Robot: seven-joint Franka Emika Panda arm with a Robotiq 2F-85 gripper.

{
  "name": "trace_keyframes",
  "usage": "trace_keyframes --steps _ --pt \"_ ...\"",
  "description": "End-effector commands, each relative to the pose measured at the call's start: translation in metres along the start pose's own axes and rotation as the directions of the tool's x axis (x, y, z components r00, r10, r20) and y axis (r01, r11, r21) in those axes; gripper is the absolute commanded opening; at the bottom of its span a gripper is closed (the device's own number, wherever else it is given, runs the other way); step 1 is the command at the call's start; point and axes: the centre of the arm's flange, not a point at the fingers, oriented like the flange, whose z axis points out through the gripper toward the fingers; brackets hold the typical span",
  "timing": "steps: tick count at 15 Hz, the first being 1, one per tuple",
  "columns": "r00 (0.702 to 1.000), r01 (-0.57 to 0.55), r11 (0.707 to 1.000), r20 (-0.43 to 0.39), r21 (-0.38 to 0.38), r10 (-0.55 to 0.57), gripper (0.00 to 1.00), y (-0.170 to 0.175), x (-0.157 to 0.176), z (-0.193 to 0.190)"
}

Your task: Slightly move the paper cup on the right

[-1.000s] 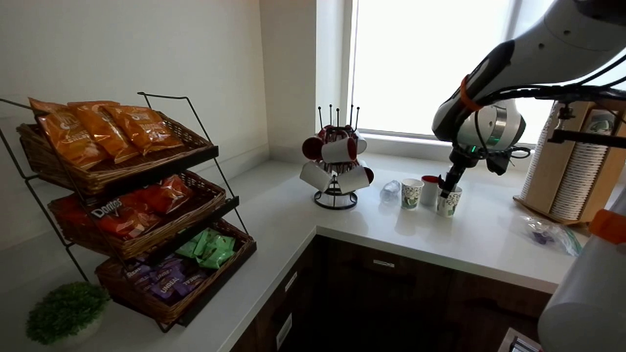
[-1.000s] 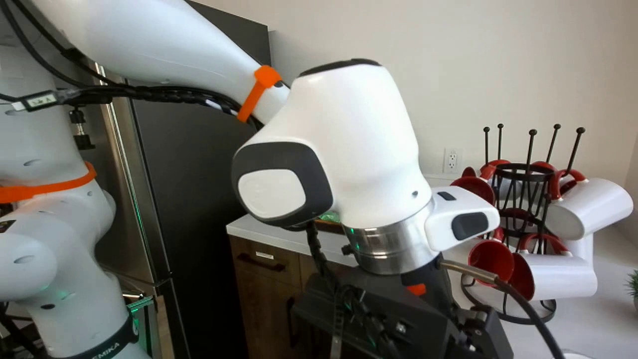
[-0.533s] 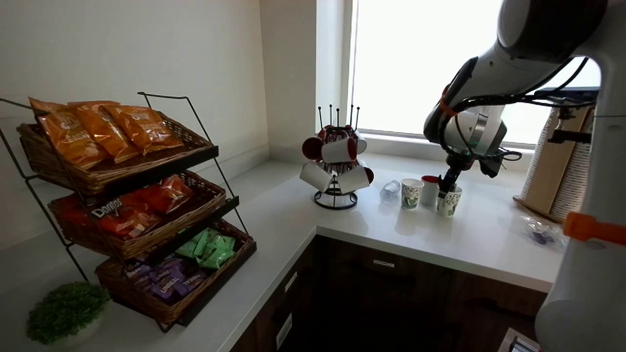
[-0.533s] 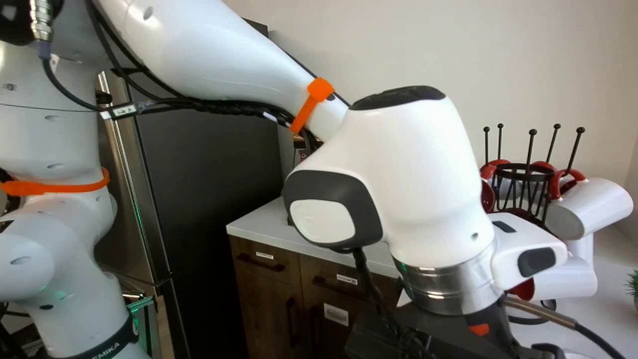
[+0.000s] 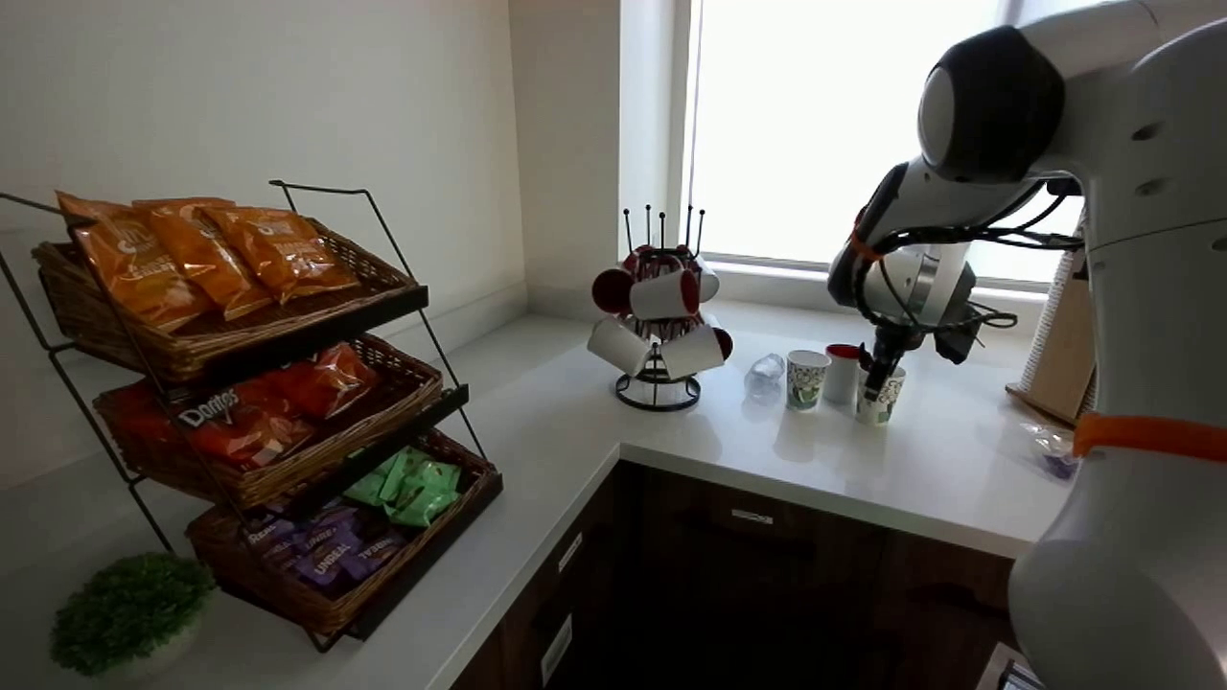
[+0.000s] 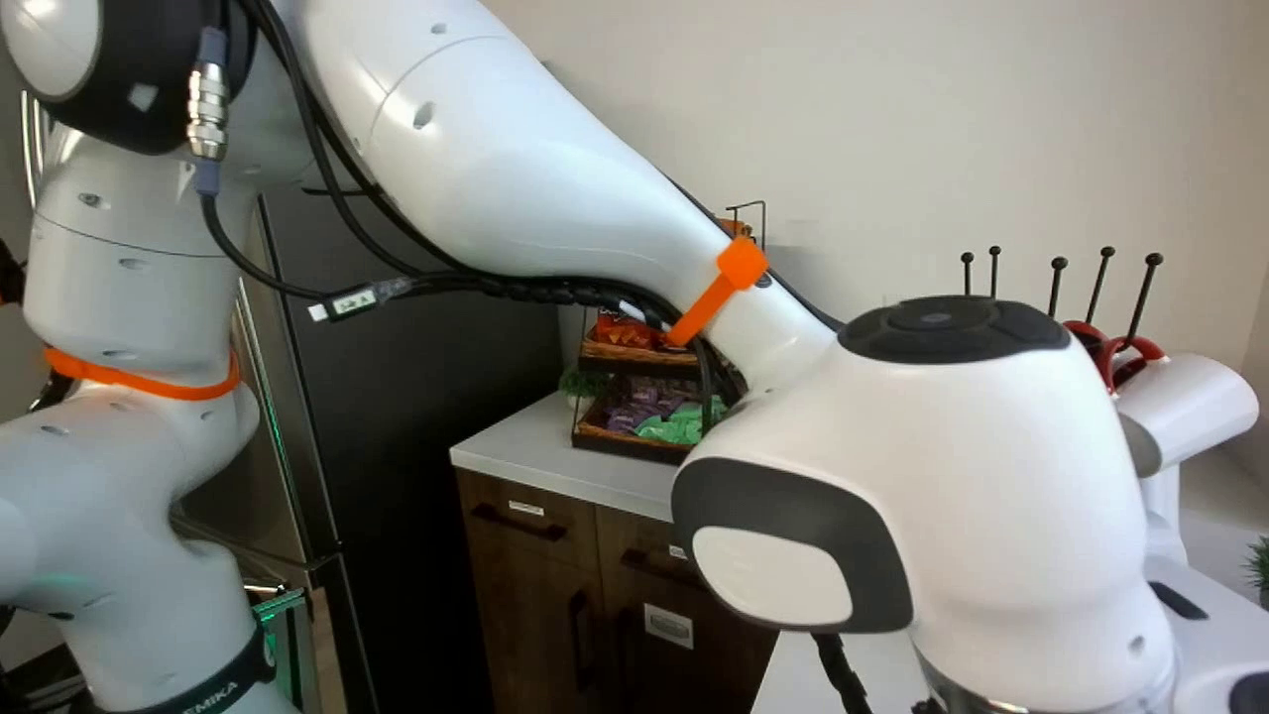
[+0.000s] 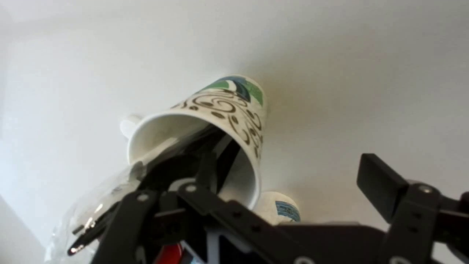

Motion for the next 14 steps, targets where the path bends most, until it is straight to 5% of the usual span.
trace_keyframes --steps 1,11,14 --pt "1.0 0.0 1.0 0.021 -0.031 0.001 0.74 0.018 0.0 0.025" --pt "0.993 -0.005 1.0 0.116 0.003 0.005 0.0 0.017 0.013 0.013" --pt "0.987 -0.004 1.0 0.158 0.023 0.001 0.0 0.011 0.015 0.003"
